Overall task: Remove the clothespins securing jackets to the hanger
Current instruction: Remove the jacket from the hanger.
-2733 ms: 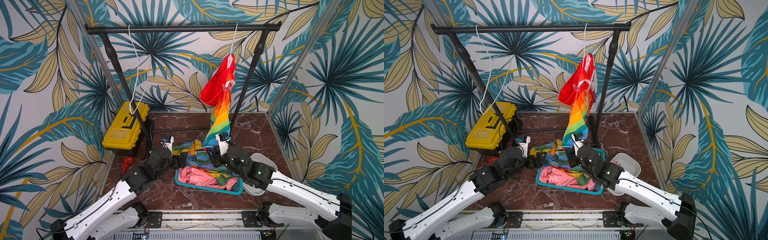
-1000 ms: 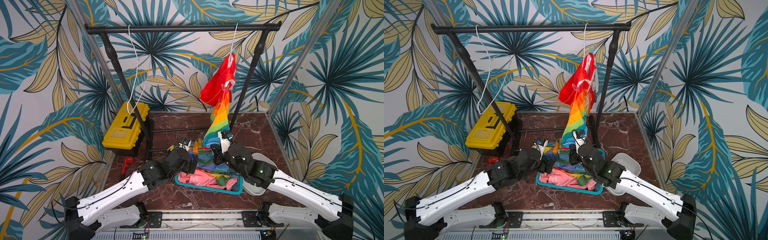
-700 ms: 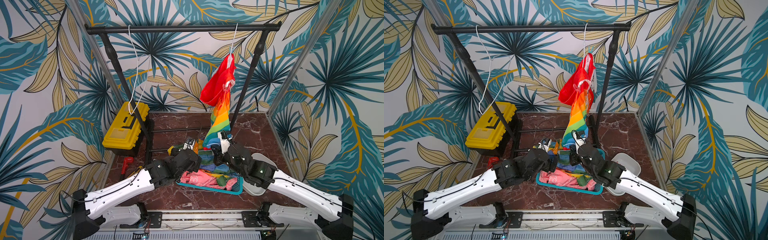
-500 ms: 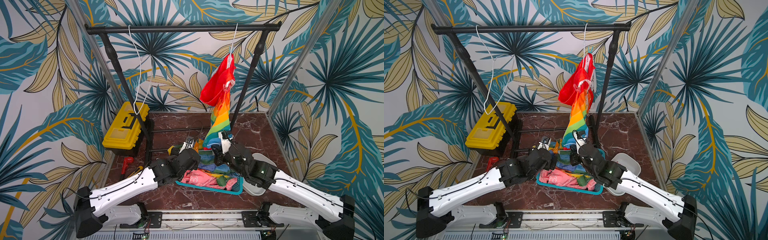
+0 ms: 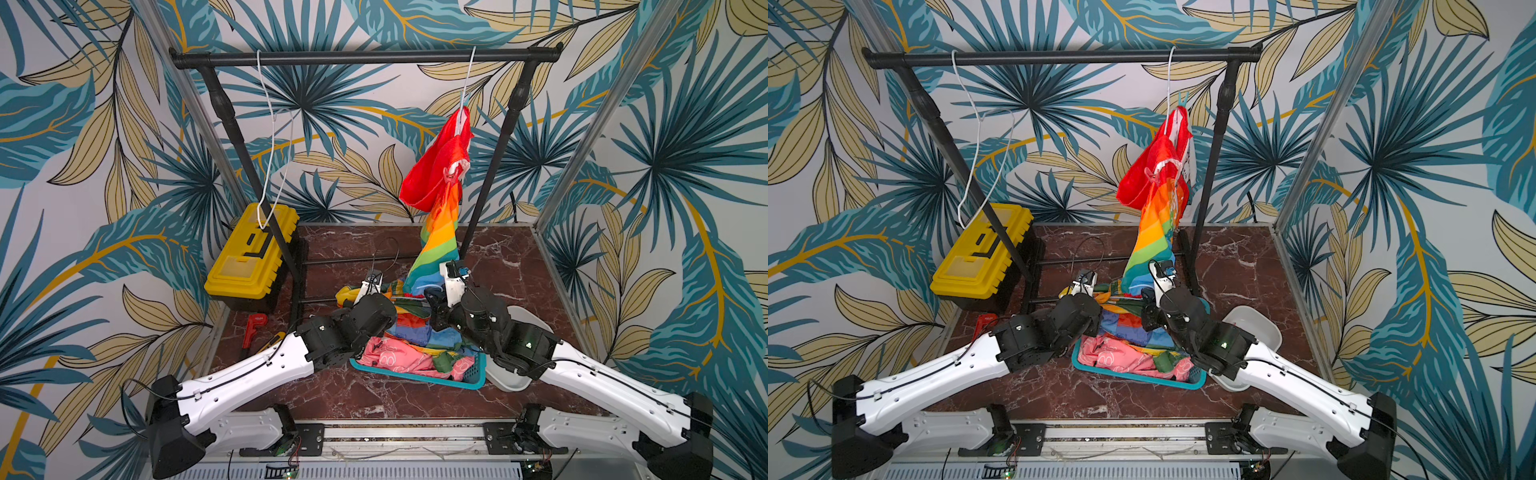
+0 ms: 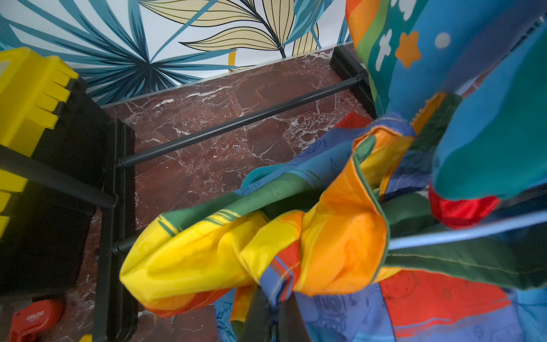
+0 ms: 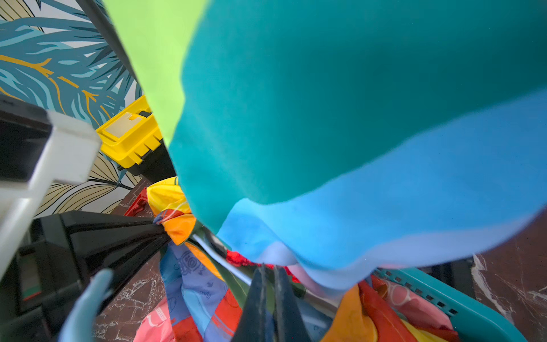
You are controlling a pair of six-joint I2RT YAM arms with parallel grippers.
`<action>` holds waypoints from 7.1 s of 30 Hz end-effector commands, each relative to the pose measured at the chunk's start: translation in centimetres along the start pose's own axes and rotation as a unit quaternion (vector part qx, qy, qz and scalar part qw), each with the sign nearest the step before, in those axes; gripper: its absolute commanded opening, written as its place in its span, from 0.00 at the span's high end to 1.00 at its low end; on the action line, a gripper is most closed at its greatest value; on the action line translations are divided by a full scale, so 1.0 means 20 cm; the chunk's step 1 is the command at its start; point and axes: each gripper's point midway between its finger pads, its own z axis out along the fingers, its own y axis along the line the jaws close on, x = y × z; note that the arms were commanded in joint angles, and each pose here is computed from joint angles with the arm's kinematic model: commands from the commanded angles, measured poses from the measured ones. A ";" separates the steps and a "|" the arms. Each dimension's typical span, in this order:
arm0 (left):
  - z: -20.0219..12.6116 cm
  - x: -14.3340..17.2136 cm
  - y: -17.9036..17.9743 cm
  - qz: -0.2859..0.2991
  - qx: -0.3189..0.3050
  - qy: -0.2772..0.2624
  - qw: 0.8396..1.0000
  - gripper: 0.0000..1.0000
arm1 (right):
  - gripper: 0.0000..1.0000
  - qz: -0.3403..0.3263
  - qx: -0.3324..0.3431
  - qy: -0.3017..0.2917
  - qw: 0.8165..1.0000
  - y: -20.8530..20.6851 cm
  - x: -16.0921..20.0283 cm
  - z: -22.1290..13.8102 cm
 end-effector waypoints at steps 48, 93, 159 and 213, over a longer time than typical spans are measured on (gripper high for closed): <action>-0.07 -0.19 0.21 -0.029 0.007 -0.034 0.999 0.56 | 1.00 0.017 0.100 0.062 0.993 -0.41 0.36 -0.17; 0.06 -0.27 -0.13 0.066 0.108 -0.001 0.992 0.52 | 1.00 0.027 0.070 0.054 0.996 -0.37 0.31 -0.18; 0.22 0.01 -0.31 -0.011 0.201 0.081 0.976 1.00 | 1.00 0.140 0.055 -0.095 0.984 -0.48 -0.05 -0.44; -0.40 -0.52 -0.35 0.234 0.297 -0.076 0.923 0.45 | 1.00 0.031 -0.172 0.030 0.984 0.02 -0.23 -0.23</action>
